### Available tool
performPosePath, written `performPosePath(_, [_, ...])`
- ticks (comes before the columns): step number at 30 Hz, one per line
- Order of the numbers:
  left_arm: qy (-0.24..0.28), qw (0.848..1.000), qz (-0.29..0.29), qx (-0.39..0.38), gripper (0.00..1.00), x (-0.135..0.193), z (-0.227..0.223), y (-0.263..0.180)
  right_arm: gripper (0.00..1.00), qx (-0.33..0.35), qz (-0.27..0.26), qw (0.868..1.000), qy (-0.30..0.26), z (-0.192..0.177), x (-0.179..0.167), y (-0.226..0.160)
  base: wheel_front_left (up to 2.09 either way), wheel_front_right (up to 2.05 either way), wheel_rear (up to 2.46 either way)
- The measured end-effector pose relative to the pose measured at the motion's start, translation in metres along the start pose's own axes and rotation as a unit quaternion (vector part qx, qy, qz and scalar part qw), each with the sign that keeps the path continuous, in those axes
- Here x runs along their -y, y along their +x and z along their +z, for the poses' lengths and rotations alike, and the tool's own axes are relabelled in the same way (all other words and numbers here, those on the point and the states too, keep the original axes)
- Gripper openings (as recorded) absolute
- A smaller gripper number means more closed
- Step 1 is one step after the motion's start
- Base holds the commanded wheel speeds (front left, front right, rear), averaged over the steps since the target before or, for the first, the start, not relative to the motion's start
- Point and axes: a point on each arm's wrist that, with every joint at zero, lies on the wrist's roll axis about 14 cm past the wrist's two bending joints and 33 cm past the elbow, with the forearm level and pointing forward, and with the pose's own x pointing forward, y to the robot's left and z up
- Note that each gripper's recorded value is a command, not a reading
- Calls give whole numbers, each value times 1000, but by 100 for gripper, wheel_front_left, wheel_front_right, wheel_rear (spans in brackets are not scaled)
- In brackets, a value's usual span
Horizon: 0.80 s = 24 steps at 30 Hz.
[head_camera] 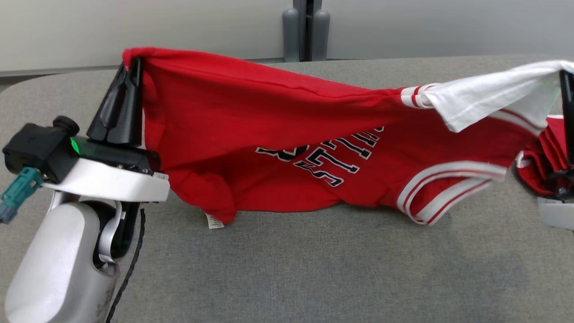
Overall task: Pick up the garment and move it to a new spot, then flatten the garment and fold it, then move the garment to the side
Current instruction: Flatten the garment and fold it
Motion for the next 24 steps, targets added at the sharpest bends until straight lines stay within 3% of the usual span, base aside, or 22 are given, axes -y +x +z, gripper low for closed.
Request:
performPosePath(6, [26,997,-13,73,0,10,77,8,0,80,7,996,-27,70,-2,6,0,0,0])
performPosePath(11, [36,994,-16,97,0,14,112,4,0,113,15,993,-29,104,-9,4,0,0,0])
performPosePath(18, [24,996,-20,89,0,13,108,13,0,117,13,993,-9,107,-4,18,0,0,0])
performPosePath(24, [9,995,-24,100,0,9,102,55,0,133,21,991,-4,113,4,65,0,0,0])
